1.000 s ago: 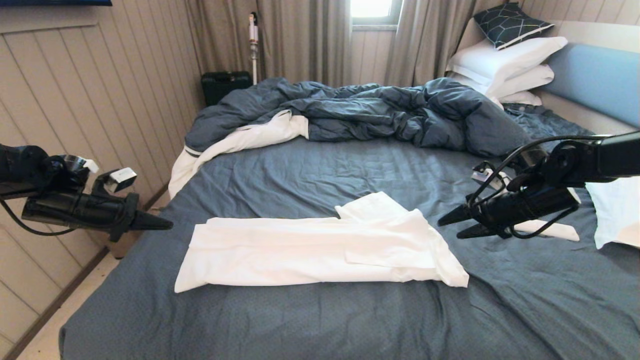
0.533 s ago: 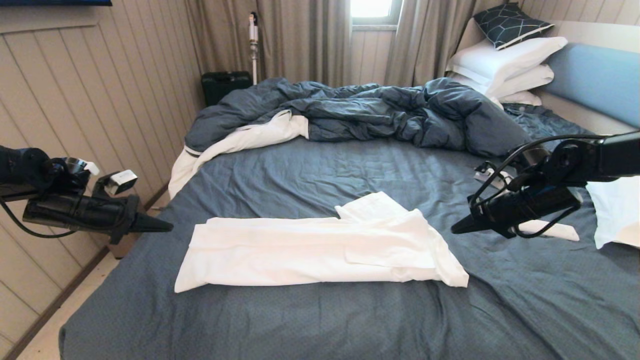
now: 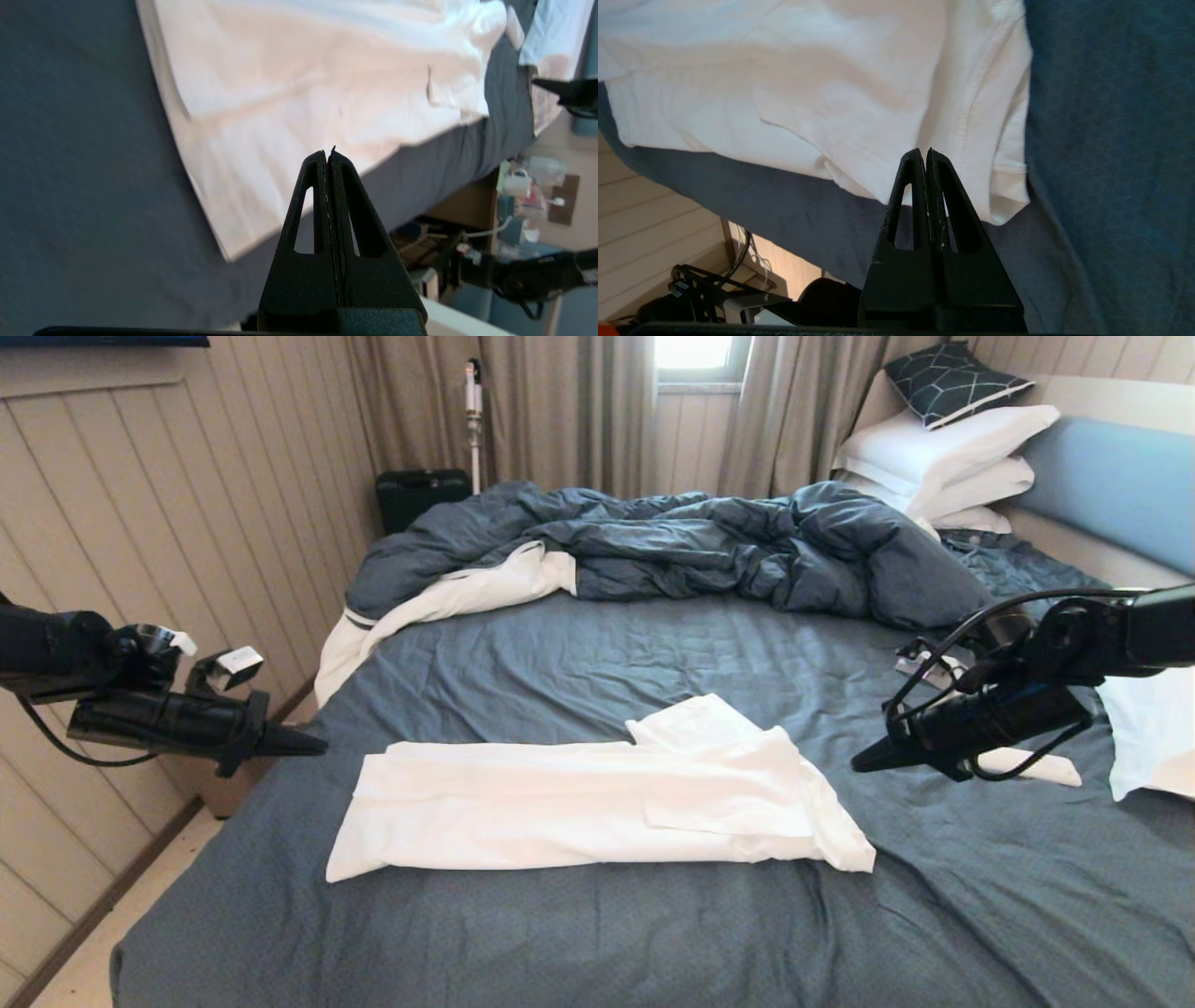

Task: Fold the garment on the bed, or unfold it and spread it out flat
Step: Fold the white T-shirt

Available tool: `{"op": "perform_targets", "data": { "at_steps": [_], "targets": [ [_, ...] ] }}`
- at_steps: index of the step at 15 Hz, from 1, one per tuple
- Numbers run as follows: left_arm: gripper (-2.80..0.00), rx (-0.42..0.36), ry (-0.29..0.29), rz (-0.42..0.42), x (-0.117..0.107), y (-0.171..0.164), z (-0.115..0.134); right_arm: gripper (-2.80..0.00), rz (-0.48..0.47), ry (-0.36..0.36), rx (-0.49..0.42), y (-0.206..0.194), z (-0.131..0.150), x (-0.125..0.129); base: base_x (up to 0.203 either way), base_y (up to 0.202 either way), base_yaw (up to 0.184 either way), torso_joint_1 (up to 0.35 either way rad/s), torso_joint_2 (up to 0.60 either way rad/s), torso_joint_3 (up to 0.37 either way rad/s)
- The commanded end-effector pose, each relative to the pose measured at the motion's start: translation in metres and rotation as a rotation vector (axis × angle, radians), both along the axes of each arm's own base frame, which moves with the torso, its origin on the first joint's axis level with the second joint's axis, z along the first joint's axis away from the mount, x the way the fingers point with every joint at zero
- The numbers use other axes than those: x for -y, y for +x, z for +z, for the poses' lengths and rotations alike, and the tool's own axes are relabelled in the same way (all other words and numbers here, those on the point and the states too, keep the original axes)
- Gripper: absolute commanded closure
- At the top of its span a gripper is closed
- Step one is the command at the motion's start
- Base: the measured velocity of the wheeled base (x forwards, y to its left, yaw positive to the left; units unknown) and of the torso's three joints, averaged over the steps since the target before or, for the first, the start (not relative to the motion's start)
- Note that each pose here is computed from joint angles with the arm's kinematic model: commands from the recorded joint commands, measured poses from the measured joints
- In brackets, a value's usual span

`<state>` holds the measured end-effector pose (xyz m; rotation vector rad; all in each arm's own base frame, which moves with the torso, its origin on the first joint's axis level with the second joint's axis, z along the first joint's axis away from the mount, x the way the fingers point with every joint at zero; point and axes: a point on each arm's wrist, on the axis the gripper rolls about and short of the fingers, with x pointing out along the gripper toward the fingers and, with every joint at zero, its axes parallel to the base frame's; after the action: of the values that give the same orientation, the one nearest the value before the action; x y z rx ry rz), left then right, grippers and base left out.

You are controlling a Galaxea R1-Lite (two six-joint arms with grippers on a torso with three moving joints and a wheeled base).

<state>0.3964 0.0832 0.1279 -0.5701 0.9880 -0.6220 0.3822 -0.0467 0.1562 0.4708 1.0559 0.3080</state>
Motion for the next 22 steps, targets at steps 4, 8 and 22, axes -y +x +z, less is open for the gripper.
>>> {"op": "perform_targets", "data": {
  "at_steps": [4, 8, 22],
  "targets": [
    [-2.8, -0.057, 0.054, 0.045, -0.017, 0.032, -0.041, -2.8, -0.021, -0.019, 0.029, 0.006, 0.0, 0.012, 0.0, 0.0, 0.0, 0.0, 0.0, 0.0],
    [-2.8, -0.111, 0.072, 0.054, -0.017, 0.03, -0.043, -2.8, -0.023, -0.013, 0.016, 0.01, -0.007, 0.013, 0.0, 0.0, 0.0, 0.0, 0.0, 0.0],
    [-2.8, -0.264, 0.189, -0.049, 0.039, 0.02, -0.067, -2.8, -0.054, -0.01, 0.013, 0.011, -0.011, 0.028, 0.0, 0.0, 0.0, 0.0, 0.0, 0.0]
  ]
}}
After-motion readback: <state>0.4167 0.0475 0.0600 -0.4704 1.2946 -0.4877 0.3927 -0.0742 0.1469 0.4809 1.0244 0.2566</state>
